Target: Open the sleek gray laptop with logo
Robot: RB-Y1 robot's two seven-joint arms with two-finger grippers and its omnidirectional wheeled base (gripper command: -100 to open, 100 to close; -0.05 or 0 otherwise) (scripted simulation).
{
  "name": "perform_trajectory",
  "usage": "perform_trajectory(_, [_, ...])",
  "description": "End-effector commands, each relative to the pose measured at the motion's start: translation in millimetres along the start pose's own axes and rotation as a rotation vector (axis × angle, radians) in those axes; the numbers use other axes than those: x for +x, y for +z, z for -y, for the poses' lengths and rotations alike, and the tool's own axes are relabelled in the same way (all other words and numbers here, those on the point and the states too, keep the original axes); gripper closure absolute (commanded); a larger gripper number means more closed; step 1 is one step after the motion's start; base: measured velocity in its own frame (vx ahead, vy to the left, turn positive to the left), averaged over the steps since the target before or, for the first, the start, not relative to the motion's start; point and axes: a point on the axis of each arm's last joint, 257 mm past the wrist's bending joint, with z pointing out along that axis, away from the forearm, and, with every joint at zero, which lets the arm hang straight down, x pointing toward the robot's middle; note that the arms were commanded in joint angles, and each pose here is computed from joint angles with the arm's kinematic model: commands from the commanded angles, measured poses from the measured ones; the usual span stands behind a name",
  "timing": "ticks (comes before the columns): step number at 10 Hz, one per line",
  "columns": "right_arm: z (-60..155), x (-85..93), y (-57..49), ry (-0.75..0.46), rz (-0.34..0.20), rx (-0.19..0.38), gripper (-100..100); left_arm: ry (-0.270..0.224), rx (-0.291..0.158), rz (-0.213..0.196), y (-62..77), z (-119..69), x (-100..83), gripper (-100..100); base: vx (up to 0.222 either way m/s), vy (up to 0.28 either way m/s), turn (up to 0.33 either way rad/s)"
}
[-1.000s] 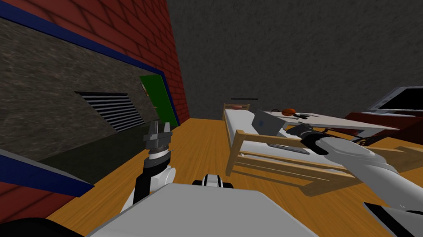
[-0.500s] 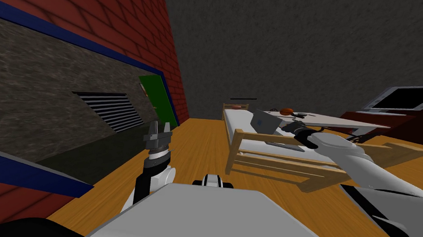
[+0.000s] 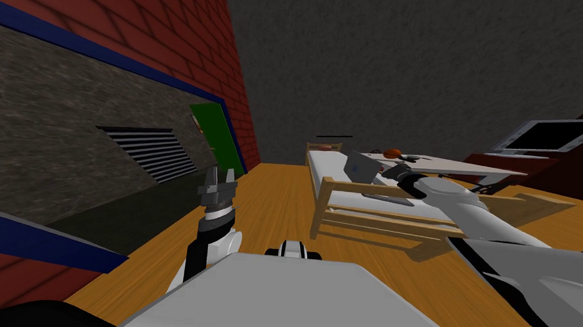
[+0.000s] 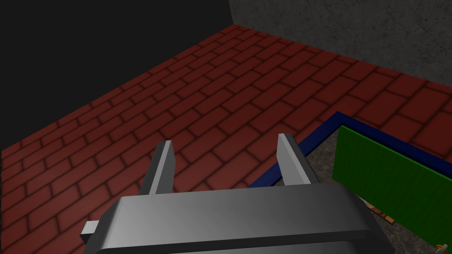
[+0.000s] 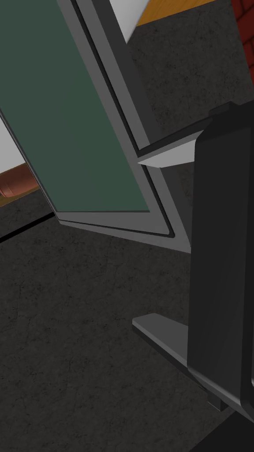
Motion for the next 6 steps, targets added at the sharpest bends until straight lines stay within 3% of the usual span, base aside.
perform_trajectory(1, [-19.2, -7.9, 10.1, -0.049, -0.002, -0.053, -100, 0.000, 0.000, 0.000, 0.0, 0.0, 0.0, 0, -0.058, -0.002, -0.025])
perform_trajectory(4, [5.1, -37.5, 18.8, -0.019, 0.034, -0.011, -100, 0.000, 0.000, 0.000, 0.0, 0.0, 0.0, 0, -0.013, 0.003, 0.002])
perform_trajectory(6, [8.1, -42.0, 19.7, -0.016, 0.041, -0.006, -100, 0.000, 0.000, 0.000, 0.0, 0.0, 0.0, 0, 0.000, 0.000, 0.000])
